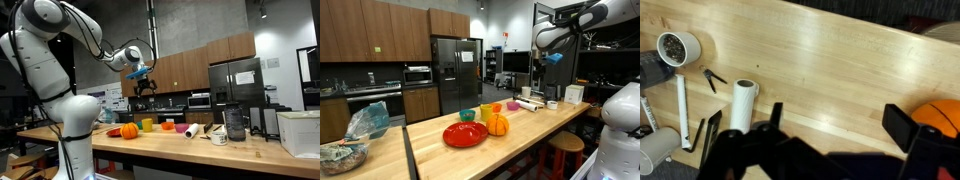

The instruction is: Put the purple bowl on the red plate then put the bowl on the table.

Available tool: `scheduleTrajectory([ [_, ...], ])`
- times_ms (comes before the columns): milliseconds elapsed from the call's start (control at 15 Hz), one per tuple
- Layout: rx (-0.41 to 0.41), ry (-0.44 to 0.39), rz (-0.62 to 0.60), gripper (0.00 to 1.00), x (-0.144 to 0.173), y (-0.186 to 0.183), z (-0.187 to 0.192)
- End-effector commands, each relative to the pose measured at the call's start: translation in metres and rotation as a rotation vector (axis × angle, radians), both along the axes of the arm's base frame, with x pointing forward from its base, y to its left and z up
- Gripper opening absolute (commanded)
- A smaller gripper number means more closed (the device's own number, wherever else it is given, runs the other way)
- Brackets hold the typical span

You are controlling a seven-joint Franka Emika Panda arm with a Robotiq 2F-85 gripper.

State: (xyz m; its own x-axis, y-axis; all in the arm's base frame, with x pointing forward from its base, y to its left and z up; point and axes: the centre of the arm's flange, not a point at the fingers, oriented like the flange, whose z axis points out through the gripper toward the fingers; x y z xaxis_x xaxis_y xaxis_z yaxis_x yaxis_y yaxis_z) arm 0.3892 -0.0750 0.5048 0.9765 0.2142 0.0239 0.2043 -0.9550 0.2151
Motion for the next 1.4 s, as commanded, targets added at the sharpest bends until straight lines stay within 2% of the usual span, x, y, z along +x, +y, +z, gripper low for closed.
scheduleTrajectory([
  [0,0.006,-0.010,-0.001,1.00,0.007,0.000,-0.002],
  [267,0.009,-0.050,0.027,1.00,0.035,-0.005,-0.008],
  [667,0.029,-0.103,0.102,1.00,0.096,-0.010,-0.033],
  [933,0.041,-0.147,0.176,1.00,0.132,-0.001,-0.057],
  [1333,0.056,-0.162,0.266,1.00,0.180,0.026,-0.085],
])
